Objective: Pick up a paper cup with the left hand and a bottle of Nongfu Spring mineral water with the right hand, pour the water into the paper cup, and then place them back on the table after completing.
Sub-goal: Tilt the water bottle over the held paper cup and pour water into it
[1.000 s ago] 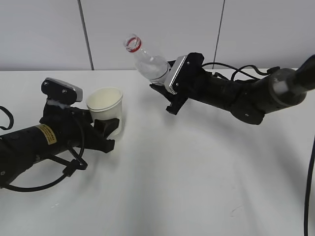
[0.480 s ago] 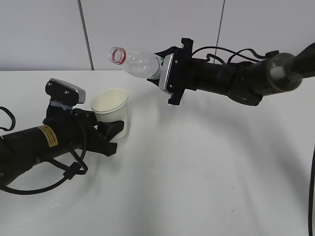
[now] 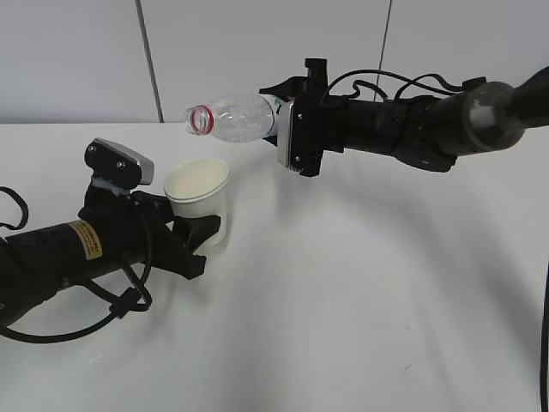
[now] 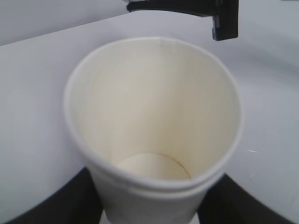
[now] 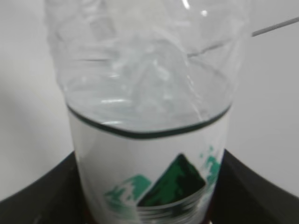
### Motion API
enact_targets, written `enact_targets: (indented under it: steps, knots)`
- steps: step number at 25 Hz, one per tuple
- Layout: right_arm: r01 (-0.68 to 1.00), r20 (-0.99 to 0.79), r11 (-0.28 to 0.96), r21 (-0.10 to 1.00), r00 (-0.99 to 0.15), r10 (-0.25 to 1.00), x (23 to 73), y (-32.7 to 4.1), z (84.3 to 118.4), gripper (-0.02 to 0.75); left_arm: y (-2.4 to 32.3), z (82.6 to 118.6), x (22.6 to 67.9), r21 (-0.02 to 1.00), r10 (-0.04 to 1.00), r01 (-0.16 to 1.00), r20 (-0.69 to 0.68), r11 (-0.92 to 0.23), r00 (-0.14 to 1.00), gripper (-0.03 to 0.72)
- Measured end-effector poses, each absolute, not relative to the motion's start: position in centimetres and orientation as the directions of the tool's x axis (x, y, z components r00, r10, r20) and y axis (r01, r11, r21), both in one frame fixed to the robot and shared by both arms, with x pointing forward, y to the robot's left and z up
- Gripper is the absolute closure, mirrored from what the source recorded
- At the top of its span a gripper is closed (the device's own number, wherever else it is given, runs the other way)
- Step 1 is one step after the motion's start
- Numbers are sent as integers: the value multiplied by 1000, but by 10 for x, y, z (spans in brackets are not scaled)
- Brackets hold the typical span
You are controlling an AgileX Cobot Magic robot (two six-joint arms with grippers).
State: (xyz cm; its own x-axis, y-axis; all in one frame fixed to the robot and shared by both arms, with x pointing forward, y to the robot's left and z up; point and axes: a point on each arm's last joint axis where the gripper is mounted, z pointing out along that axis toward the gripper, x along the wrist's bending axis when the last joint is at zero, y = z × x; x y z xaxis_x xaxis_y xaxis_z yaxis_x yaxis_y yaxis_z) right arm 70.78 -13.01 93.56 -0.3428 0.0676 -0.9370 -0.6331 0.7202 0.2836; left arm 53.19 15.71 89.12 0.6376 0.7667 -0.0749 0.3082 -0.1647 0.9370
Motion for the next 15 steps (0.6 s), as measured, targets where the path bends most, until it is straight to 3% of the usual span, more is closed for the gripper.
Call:
enact_targets:
  steps: [5,15]
  knots:
    - [-663,-960,724,193,-281,-1,708,-130,936,259,157,890,531,933,763,313,-71,-176,643,334]
    - [-677,-978,722,144,-207,2,718,-128,956,259,159,886,531,915,776,350,-71,-199,627,334]
